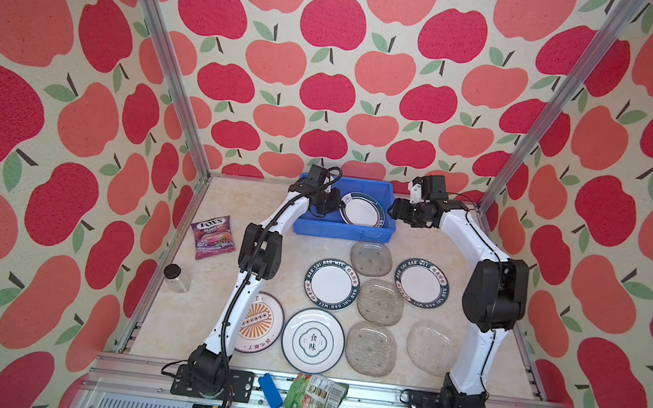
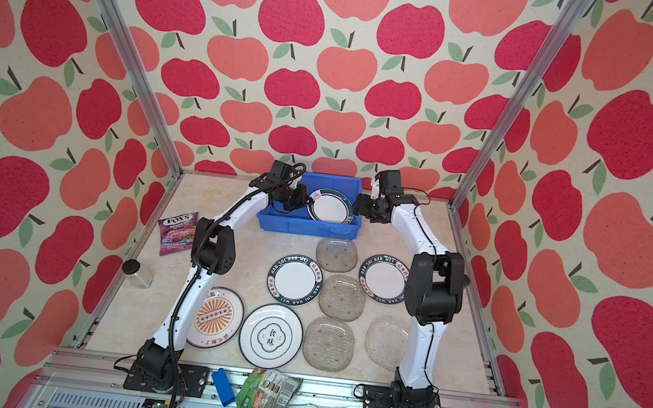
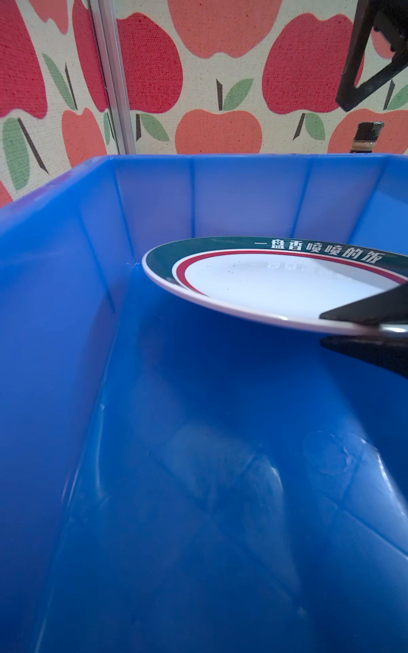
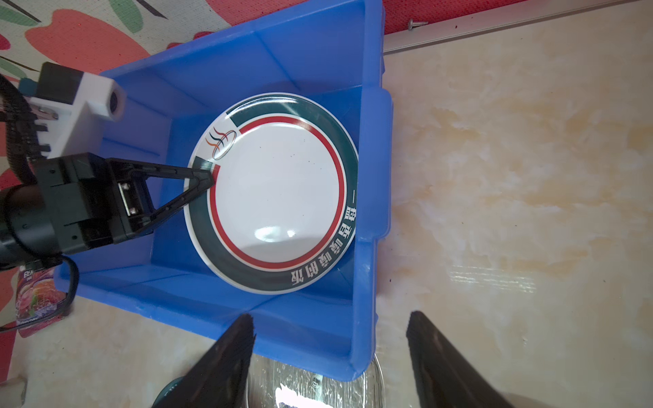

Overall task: Place the plates into the plastic bin on the countertop
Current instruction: 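Lower the plate into the blue bin with both grippers and release it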

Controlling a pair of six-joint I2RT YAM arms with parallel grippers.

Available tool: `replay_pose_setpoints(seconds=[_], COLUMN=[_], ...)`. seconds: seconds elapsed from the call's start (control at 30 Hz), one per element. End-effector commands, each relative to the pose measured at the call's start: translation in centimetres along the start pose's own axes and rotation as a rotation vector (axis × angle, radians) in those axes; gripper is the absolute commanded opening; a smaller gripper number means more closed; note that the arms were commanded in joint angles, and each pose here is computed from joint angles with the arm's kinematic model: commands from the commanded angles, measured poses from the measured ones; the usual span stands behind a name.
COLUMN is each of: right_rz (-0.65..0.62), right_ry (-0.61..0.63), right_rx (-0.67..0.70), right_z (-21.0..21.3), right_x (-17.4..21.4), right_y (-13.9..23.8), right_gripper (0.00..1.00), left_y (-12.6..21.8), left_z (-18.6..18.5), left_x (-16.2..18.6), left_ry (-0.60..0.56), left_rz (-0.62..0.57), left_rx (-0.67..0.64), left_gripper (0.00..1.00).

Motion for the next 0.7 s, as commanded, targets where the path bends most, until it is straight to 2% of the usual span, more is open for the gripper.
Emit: replay_pose_setpoints(seconds=[0.0,0.13,0.27,0.67], right_rz=[0.027,0.037,0.034,0.045], right_ry=[-0.025,-0.028,-0.025,-0.007], right_rx=[-0.003,-0.003,-0.001,0.045], right_z=[-0.3,-0.3,-0.1,-0.7], right_x=[0.3,0.4,0.3,-0.2], right_y=[-1.3,-1.8,-1.9,-2.8], right_gripper=[0.72,0.72,0.72,0.74], left_y=[-0.7,-0.6,-0.5,1.0], left_z=[1.1,1.2,1.0,1.5], left_x=[-0.4,-0.4,-0.4,-1.3], left_ry=[0.03,0.025,0.013,0.015], left_rz=[-0.007,-0.005,-0.008,-0.019], left_rx=[0.033,0.028,0.032,0.029], left_gripper=[0.1,0.3,0.39,0.41])
Point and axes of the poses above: each gripper's point midway between its finger pads, its own y axis back along the fingers, its own z axis along the line the jaws close on, x = y × z, the point moved 8 cm from there along y, back along the fingers, and after that the axes turned 2 degrees about -y, right-handed, at the moved point
